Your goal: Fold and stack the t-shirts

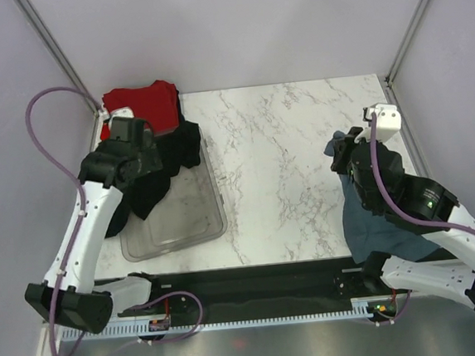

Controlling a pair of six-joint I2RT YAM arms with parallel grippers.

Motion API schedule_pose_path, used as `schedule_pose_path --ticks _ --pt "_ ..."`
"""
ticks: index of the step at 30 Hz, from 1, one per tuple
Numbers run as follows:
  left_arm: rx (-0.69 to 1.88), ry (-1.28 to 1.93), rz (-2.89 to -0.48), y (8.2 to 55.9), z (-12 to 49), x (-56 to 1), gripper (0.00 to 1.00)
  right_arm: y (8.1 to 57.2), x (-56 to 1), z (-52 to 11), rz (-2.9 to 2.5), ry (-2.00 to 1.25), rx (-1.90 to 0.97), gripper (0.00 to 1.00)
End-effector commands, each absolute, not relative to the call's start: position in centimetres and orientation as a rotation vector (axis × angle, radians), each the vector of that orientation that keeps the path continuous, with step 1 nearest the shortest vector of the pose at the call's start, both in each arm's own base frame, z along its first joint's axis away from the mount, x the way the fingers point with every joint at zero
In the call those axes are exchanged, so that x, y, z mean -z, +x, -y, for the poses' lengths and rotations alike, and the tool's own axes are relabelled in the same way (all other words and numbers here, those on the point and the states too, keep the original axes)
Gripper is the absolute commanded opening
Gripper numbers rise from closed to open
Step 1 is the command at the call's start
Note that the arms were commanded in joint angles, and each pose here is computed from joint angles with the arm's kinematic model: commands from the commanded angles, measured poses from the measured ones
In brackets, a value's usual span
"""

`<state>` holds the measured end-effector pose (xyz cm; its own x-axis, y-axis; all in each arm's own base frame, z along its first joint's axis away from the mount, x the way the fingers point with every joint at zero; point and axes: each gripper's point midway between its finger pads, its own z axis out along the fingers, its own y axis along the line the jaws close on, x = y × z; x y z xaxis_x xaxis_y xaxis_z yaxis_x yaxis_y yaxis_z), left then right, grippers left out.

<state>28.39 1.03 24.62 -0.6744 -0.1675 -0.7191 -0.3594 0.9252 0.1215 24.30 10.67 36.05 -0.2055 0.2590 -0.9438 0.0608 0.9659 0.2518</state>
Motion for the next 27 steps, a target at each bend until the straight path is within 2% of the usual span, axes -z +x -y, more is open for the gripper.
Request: schedule_pose_path --ticks 1,5,7,11,15,17,22,27 --pt "0.041 -0.150 -2.401 30.8 10.3 -23.9 0.80 24.7 -35.6 -12.1 -1.783 0.240 -0.238 0.02" --pt "0.194 0.028 -2.491 32.3 20.5 -21.5 0.80 24.5 -35.2 -12.1 -1.795 0.230 -0.235 0.02" --pt "0.312 0.110 -2.558 33.0 25.3 -18.3 0.80 24.3 -35.1 -11.7 -1.798 0.230 -0.227 0.02" --pt "0.254 0.195 -2.680 34.4 27.4 -12.2 0.79 23.7 -35.1 -10.9 -1.805 0.233 -0.219 0.02" --pt "0.019 0.198 -2.783 34.2 23.3 -7.4 0.79 23.1 -34.9 -10.6 -1.817 0.234 -0.231 0.02" --pt "-0.038 0.110 -2.825 33.2 19.4 -6.2 0.80 23.0 -34.5 -10.6 -1.830 0.230 -0.230 0.02" --pt "-0.020 -0.082 -2.795 31.4 11.7 -6.6 0.80 23.8 -33.4 -12.6 -1.867 0.198 -0.254 0.01" --pt "-0.051 -0.180 -2.757 29.1 7.9 -7.1 0.82 25.6 -33.8 -16.8 -1.894 0.126 -0.332 0.00"
